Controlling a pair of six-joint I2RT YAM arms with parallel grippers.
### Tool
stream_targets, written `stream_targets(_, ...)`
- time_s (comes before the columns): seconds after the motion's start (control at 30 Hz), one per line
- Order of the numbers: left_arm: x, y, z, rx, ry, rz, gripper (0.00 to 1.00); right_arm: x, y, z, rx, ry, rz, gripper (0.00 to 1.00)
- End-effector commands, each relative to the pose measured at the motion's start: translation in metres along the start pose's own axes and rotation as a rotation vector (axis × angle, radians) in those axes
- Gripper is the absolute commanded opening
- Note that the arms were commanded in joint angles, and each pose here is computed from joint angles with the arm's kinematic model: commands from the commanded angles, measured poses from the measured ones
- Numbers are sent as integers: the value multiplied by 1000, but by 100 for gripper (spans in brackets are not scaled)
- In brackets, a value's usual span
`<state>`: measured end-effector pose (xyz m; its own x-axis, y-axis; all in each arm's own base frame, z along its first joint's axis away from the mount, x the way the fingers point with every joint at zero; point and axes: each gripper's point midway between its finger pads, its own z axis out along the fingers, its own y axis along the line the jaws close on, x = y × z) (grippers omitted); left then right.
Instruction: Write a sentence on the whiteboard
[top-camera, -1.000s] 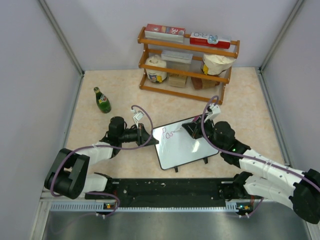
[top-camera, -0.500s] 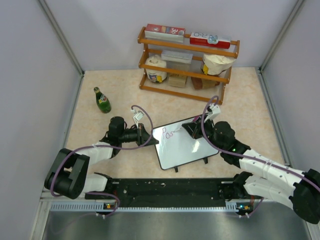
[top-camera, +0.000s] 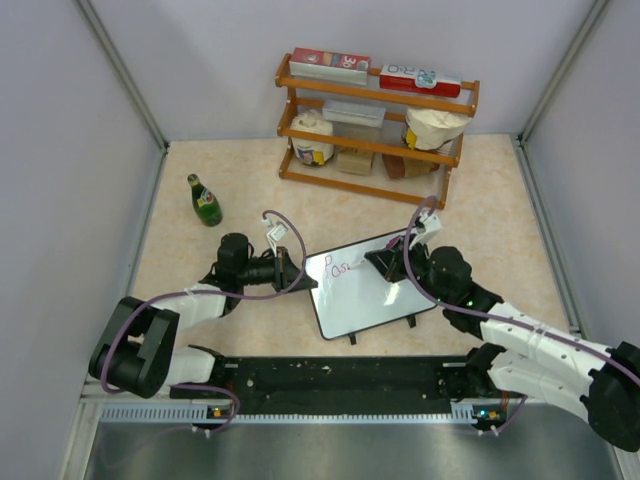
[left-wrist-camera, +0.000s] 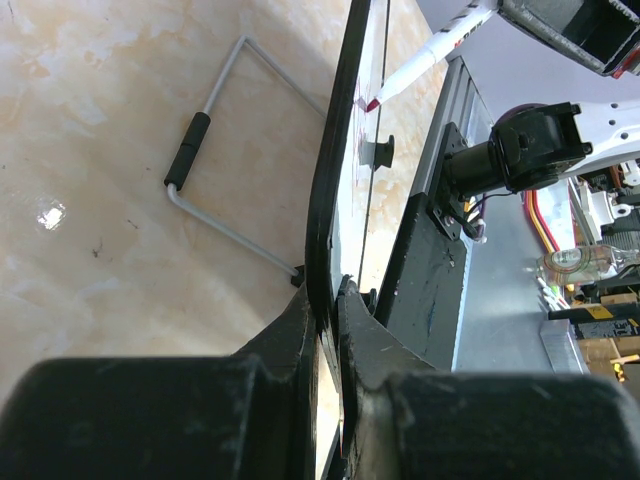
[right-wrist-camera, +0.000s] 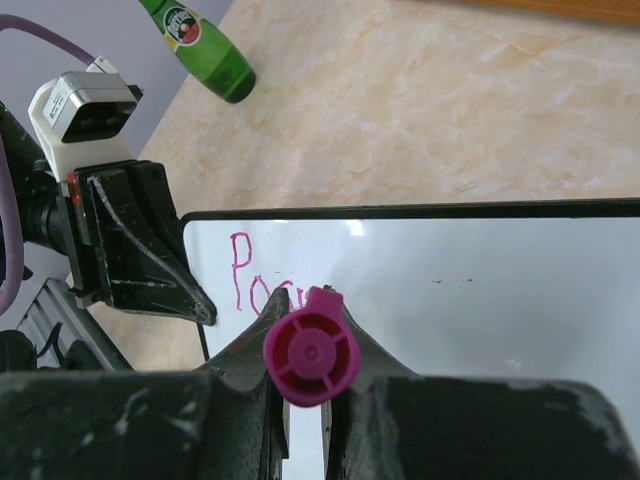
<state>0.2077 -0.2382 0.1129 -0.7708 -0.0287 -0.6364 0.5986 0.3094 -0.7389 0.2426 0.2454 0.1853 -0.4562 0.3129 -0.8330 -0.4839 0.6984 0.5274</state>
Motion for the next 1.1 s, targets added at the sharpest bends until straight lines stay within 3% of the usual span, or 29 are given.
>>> stream_targets(0.0,1,16,2,-64,-7,64,0,8,-10,-3,21,17,-23,0)
stream_targets(0.67,1,16,2,-63,-7,64,0,-52,35,-6,-96,-123,8,0)
stream_targets(1.07,1,16,2,-62,-7,64,0,-53,29,10,-52,-109,-17,0)
